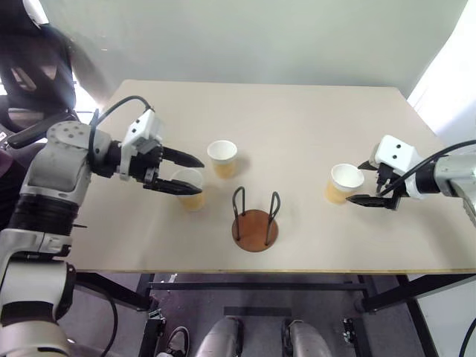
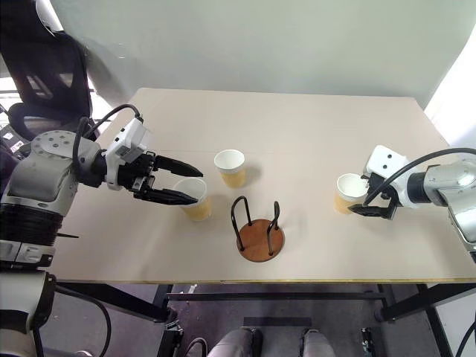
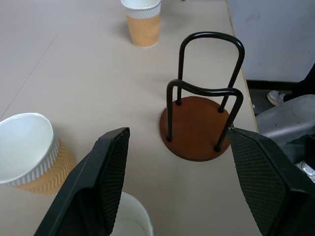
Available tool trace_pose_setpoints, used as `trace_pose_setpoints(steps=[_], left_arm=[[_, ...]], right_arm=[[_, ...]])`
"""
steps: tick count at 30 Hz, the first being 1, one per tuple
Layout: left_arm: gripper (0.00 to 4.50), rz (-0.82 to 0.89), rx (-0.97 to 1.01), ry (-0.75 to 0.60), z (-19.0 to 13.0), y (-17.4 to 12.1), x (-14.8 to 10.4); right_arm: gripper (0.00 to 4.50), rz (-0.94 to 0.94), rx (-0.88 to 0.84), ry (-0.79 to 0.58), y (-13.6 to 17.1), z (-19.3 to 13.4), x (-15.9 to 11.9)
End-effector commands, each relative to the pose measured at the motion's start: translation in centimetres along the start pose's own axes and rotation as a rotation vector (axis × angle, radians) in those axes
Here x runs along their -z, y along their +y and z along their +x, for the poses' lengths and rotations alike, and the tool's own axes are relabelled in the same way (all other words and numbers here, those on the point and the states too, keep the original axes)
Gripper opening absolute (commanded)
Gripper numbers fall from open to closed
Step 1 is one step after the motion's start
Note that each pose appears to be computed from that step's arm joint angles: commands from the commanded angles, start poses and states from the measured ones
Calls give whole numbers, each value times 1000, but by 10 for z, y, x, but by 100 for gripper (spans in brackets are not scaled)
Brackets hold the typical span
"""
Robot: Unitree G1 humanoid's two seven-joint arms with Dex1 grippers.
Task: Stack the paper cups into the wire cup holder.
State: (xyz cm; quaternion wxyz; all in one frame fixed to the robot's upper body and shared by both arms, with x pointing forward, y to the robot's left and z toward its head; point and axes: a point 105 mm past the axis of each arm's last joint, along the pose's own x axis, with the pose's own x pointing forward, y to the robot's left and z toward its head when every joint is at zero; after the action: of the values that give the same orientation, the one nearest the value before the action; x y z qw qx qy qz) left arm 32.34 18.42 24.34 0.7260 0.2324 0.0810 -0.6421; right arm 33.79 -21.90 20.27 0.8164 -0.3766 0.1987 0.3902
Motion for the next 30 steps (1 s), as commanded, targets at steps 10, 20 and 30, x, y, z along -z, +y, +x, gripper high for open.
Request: trace_pose_setpoints(steps=[10,20,30], left_arm=[[341,57,-31,-49,-16,-11,-17],[341,174,-224,-125,-19,6,-27],[341,195,-285,-160,-21,9,-30]], right_arm=[[447,-64,-73,7,-1,33,-3],[447,-81,-89,19,-3,44,0],[131,-89,-90,21,-5,51,1]])
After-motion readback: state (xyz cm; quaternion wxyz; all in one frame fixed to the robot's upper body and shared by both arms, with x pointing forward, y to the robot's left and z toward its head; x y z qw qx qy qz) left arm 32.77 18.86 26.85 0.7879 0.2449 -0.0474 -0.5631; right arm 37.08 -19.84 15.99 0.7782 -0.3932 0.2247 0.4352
